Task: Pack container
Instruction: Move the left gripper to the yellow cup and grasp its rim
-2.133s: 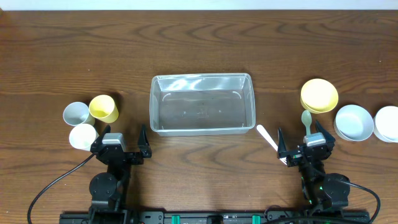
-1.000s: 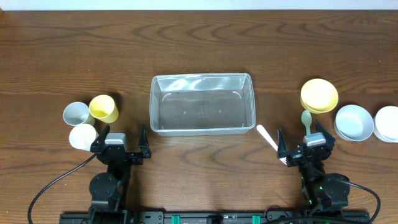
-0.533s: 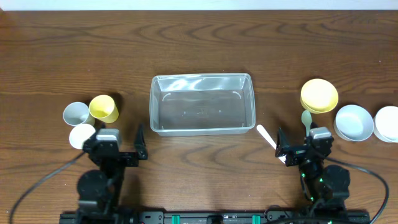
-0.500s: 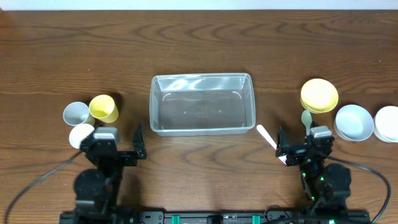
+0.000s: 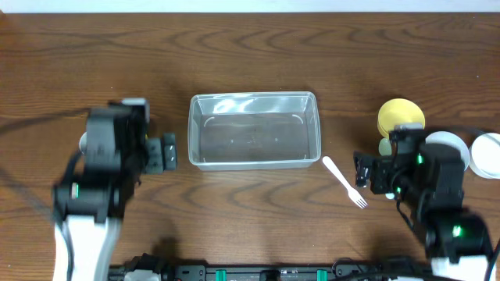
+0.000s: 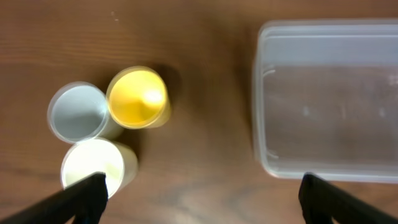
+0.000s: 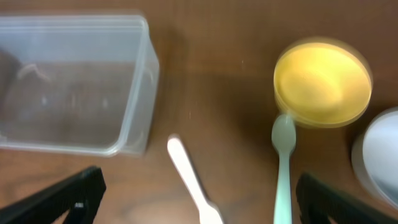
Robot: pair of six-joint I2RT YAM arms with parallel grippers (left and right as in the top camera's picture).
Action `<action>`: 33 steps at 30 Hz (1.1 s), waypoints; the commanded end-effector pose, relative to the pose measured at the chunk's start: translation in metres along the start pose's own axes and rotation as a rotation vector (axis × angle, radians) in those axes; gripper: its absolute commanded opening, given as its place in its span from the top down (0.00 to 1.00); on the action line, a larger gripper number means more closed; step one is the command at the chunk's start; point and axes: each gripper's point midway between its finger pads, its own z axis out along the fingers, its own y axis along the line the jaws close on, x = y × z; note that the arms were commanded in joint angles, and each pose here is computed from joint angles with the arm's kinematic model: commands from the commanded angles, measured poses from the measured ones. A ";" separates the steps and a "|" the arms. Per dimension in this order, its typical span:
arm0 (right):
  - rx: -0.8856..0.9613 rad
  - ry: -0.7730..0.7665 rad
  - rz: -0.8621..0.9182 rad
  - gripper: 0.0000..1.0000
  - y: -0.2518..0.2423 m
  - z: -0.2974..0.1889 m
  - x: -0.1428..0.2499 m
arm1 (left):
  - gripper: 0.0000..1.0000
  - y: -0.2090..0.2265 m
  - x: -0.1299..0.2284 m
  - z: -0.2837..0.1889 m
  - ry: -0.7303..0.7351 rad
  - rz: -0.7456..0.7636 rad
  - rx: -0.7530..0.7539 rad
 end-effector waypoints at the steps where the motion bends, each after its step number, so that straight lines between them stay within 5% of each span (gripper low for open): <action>1: -0.004 0.093 -0.002 0.01 0.006 -0.009 -0.015 | 0.02 -0.020 -0.012 0.002 0.094 -0.025 0.106; 9: 0.068 0.187 0.032 0.01 -0.005 -0.007 -0.032 | 0.02 -0.011 -0.012 0.021 0.193 -0.050 0.068; 18: 0.159 0.271 0.136 0.01 -0.028 0.012 -0.023 | 0.02 0.069 -0.021 0.061 0.211 -0.354 -0.166; 33: 0.163 0.303 0.138 0.01 -0.029 0.019 -0.019 | 0.02 0.068 0.004 0.151 0.421 -0.343 -0.173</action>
